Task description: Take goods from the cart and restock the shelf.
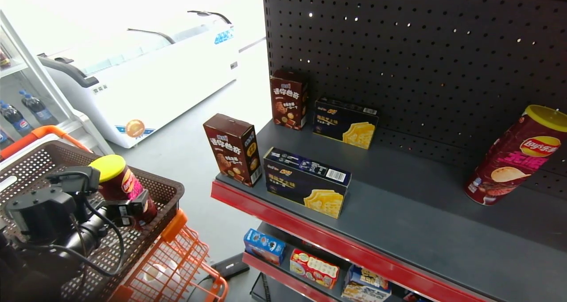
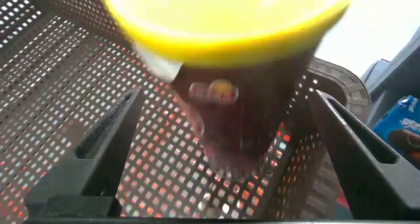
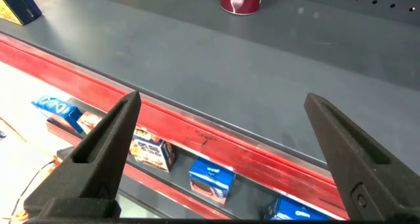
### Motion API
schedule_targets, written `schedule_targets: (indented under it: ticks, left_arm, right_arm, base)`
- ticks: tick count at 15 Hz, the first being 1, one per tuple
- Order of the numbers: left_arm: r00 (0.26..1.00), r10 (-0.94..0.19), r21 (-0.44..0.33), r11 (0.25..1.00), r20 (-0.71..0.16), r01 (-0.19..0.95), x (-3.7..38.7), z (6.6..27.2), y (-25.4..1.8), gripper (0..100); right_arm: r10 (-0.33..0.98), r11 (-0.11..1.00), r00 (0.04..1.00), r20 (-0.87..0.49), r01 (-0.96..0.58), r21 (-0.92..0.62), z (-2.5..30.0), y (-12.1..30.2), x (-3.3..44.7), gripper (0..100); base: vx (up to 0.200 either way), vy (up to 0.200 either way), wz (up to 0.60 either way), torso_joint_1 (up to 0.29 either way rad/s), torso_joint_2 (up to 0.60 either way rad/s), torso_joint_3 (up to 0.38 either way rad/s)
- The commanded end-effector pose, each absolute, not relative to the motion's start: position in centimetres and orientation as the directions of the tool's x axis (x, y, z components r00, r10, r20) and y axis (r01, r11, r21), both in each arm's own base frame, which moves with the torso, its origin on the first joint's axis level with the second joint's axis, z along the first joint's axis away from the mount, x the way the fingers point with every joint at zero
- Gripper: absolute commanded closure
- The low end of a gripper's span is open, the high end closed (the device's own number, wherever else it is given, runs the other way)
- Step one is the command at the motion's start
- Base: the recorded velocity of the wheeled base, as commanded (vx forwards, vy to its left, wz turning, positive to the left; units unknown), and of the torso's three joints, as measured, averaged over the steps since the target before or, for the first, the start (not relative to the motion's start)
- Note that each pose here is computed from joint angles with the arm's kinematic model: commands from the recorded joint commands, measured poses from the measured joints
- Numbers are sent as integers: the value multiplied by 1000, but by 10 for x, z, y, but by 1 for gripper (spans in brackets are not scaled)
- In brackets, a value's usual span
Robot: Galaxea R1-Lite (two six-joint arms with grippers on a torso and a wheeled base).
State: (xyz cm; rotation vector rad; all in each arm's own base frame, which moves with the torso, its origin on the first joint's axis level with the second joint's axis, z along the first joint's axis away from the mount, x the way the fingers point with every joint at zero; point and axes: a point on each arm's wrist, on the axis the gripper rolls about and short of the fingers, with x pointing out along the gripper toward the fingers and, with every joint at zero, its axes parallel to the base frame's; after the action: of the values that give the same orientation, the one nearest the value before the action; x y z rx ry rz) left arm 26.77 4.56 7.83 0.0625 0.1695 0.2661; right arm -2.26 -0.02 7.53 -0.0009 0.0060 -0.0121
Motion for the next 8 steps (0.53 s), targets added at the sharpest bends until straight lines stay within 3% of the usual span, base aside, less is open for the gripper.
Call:
schedule_targets:
  ticks: [1,4,5,8]
  left_arm:
    - [944,271,86,962,-186,-259,290,59,51,0]
    - [947,276,82,961,-165,-266,310,52,55,0]
    - [949,278,79,960,-152,-269,313,52,56,100]
    - [953,279,79,959,-120,-271,321,57,58,100]
  right_arm:
    - [-12,1000,1000,-5,12,-2,75,0,-23,0]
    - [-12,1000,1000,-6,12,-2,75,0,-23,0]
    - [-11,1000,1000,-6,11,-2,75,0,-23,0]
    - [-11,1000,1000,-6,11,-2,75,0,-23,0]
  base:
    - [0,0,0,0,0,0]
    - [0,0,0,0,0,0]
    - [0,0,0,0,0,0]
    - [0,0,0,0,0,0]
